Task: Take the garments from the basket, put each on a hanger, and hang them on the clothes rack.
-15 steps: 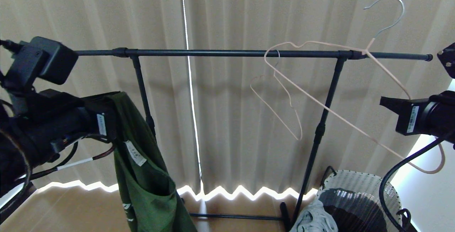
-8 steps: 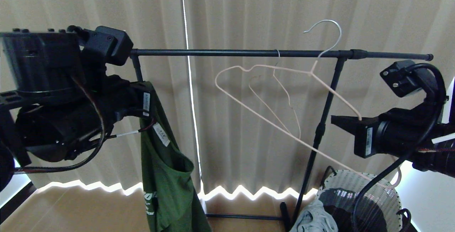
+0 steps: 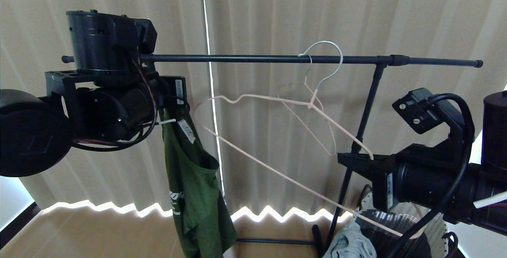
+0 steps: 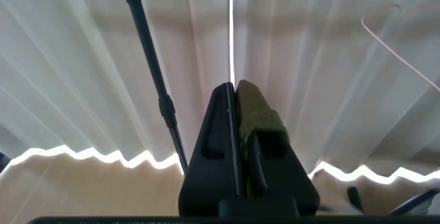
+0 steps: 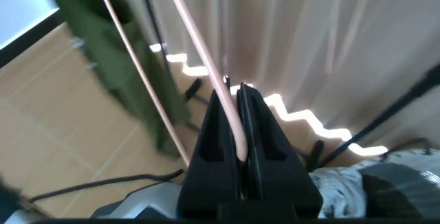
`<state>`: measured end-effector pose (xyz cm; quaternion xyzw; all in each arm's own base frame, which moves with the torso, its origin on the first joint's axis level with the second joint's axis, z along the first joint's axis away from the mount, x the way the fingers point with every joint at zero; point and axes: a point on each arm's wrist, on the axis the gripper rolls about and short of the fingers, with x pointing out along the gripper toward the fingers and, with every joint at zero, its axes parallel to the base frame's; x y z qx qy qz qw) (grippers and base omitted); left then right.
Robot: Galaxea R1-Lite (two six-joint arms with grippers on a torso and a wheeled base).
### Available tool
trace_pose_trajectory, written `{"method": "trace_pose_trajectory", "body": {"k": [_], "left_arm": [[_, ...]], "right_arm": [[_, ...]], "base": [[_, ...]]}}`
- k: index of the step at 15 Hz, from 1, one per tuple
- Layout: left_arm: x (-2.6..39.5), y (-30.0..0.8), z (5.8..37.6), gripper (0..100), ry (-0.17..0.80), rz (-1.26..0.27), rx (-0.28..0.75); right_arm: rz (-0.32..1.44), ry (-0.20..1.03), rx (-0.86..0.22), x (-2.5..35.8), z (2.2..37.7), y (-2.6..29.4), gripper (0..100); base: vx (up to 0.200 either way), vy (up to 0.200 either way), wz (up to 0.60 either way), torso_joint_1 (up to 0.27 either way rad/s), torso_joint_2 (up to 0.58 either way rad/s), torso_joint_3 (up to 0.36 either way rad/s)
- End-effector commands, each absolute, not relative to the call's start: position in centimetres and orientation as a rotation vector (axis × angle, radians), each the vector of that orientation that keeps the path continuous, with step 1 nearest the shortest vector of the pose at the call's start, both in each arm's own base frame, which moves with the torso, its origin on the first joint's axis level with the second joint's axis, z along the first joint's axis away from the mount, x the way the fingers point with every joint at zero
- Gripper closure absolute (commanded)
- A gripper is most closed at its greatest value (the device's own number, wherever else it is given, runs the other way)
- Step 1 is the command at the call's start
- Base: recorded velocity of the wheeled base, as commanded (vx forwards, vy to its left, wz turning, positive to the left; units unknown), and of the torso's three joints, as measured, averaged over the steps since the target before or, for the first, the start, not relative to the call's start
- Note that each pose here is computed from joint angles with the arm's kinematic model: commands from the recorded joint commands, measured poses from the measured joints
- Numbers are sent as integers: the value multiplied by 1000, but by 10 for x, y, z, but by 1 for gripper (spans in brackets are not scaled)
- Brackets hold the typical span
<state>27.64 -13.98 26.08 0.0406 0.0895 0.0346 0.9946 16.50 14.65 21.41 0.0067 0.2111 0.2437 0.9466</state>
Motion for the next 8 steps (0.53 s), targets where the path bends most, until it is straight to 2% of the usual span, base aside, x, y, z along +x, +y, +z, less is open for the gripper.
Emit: {"method": "trace_pose_trajectory", "body": {"k": [1,8], "left_arm": [[279,-141,258,100,186,70,85],[274,-146,252,100,200,52,81]], "right_arm": [[516,437,12,162,213,150,100],[536,455,6,170,209,167,100]], "base": [[0,0,0,0,0,0],[0,0,0,0,0,0]]}}
